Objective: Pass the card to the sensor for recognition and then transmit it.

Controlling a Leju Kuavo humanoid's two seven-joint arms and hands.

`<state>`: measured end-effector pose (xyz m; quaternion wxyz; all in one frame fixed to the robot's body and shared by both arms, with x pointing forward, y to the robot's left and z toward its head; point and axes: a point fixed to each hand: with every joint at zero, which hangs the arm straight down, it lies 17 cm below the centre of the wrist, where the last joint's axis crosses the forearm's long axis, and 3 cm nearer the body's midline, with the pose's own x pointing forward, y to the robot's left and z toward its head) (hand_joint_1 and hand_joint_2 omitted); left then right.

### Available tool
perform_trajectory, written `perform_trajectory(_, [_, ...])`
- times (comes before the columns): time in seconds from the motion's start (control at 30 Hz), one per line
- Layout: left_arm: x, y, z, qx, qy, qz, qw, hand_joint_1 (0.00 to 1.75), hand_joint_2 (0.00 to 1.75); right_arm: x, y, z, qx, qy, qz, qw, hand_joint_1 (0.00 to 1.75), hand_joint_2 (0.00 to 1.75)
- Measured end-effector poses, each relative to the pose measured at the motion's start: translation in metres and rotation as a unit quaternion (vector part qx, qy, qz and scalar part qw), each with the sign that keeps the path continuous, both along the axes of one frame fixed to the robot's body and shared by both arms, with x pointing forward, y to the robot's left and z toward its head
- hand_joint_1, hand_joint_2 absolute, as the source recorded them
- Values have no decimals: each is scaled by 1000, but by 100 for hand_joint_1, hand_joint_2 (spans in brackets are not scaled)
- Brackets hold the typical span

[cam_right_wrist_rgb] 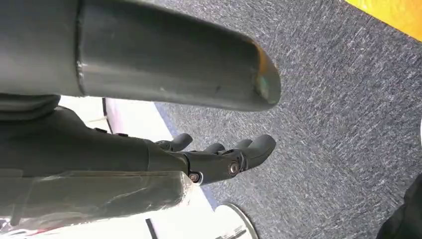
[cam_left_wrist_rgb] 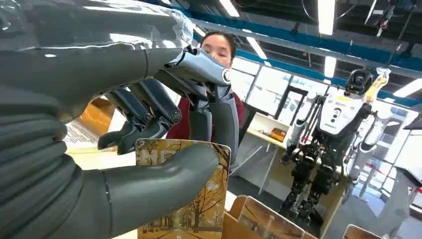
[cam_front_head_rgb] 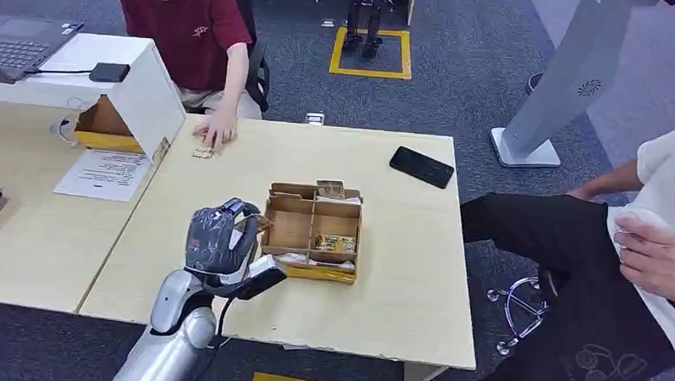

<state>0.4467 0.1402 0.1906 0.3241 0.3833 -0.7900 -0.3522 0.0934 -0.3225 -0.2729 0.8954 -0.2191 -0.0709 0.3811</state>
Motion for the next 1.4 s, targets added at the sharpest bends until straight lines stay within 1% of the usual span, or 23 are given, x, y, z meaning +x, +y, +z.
perform_trajectory(0.37, [13, 12, 22, -2, -23, 15, 1000, 175, 175, 1, 1, 0, 1, -1, 3, 1000, 0, 0])
perform_trajectory(0.47, [18, 18, 31, -1, -34, 29, 999, 175, 175, 2, 1, 0, -1, -2, 12, 1000, 0, 0])
perform_trajectory(0.53, [31, 28, 43, -10, -40, 46, 998, 175, 175, 4, 1, 1, -1, -4, 22, 1000, 0, 0])
perform_trajectory(0.63, [57, 53, 63, -24, -52, 77, 995, 175, 175, 7, 2, 1, -2, -5, 31, 999, 0, 0])
perform_trajectory(0.7, [69, 69, 70, -29, -56, 93, 994, 175, 175, 6, 2, 1, -3, -2, 31, 1000, 0, 0])
perform_trajectory(0.83, [80, 90, 67, -34, -50, 115, 992, 175, 175, 4, 2, 0, -4, 5, 35, 999, 0, 0])
perform_trajectory(1.23, [91, 124, 52, -32, -34, 154, 987, 175, 175, 6, 3, 1, -1, 1, 38, 999, 0, 0])
perform_trajectory(1.4, [92, 130, 44, -33, -25, 162, 986, 175, 175, 6, 3, 0, -1, 3, 39, 999, 0, 0])
